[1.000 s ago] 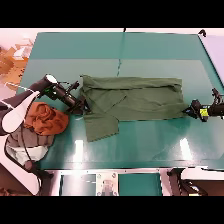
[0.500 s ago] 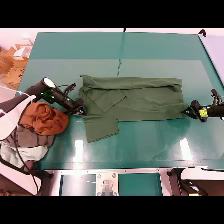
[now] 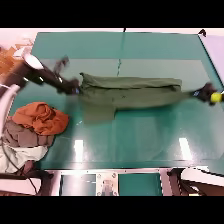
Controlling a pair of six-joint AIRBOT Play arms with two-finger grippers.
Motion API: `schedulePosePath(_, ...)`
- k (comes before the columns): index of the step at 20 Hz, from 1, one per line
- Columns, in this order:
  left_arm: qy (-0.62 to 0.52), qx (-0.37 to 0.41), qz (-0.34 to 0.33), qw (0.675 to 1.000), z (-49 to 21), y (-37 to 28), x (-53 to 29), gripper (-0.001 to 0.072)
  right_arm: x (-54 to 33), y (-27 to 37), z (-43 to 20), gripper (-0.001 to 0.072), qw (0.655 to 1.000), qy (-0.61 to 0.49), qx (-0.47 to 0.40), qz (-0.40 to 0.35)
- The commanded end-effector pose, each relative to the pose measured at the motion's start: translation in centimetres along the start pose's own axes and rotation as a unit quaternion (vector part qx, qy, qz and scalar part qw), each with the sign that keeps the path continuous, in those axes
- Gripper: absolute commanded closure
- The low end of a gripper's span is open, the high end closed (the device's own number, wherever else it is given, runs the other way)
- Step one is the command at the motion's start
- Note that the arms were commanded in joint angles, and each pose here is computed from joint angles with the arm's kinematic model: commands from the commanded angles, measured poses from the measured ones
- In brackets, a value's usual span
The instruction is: Fold the shirts.
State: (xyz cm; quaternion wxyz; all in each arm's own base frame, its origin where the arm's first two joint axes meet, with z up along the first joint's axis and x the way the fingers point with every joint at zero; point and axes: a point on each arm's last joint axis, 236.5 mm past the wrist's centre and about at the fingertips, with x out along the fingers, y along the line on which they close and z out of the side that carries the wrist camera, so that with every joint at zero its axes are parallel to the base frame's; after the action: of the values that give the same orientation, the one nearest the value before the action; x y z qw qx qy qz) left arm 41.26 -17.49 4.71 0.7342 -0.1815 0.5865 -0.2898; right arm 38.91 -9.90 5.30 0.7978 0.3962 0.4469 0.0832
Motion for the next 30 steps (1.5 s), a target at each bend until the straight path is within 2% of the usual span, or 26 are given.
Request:
schedulePosePath(1, -0.164, 0.13, -0.005, 0.978, 5.1, -10.9, -13.1, 0.0684, -8.8, 13.0, 4.7, 0.0701, 0.983, -0.113, -0.119, 0.08)
schedulePosePath(3, -0.307, 0.22, 0.003, 0.926, 6.2, -18.7, -23.6, 0.0684, -15.7, 20.5, 6.0, 0.0701, 0.957, -0.198, -0.189, 0.098)
schedulePosePath(4, -0.377, 0.259, 0.01, 0.889, 5.6, -22.4, -28.9, 0.0683, -19.1, 23.9, 5.8, 0.0701, 0.94, -0.239, -0.223, 0.101)
schedulePosePath(7, -0.533, 0.337, 0.022, 0.776, -0.1, -30.4, -41.1, 0.0683, -27.9, 31.4, 4.0, 0.0701, 0.879, -0.362, -0.3, 0.076)
schedulePosePath(8, -0.563, 0.35, 0.029, 0.748, -2.2, -31.7, -43.6, 0.0683, -30.2, 33.3, 3.2, 0.0701, 0.858, -0.397, -0.32, 0.066)
schedulePosePath(10, -0.601, 0.367, 0.038, 0.709, -6.4, -33.6, -46.9, 0.0683, -33.9, 36.5, 1.6, 0.07, 0.814, -0.462, -0.348, 0.052)
schedulePosePath(12, -0.616, 0.374, 0.058, 0.691, -8.9, -33.9, -48.4, 0.0683, -35.9, 38.3, 0.5, 0.0701, 0.786, -0.5, -0.36, 0.045)
schedulePosePath(14, -0.607, 0.378, 0.058, 0.697, -9.6, -33.9, -48.0, 0.0683, -36.2, 38.5, 0.1, 0.0701, 0.781, -0.506, -0.364, 0.037)
schedulePosePath(17, -0.565, 0.364, 0.064, 0.738, -8.2, -31.9, -45.0, 0.0683, -35.9, 37.9, 0.6, 0.07, 0.786, -0.502, -0.358, 0.037)
schedulePosePath(21, -0.486, 0.304, 0.071, 0.816, -3.0, -25.4, -37.1, 0.0683, -31.2, 33.4, 3.4, 0.07, 0.838, -0.448, -0.307, 0.059)
schedulePosePath(24, -0.431, 0.234, 0.078, 0.868, 2.3, -18.3, -29.5, 0.0683, -22.2, 26.9, 6.1, 0.07, 0.891, -0.371, -0.25, 0.079)
schedulePosePath(26, -0.393, 0.191, 0.092, 0.895, 6.1, -12.6, -23.4, 0.0683, -14.4, 20.7, 7.9, 0.07, 0.926, -0.323, -0.186, 0.058)
schedulePosePath(30, -0.31, 0.114, 0.105, 0.938, 11.9, -1.2, -10.1, 0.0683, 1.5, 8.9, 9.4, 0.07, 0.971, -0.227, -0.081, 0.006)
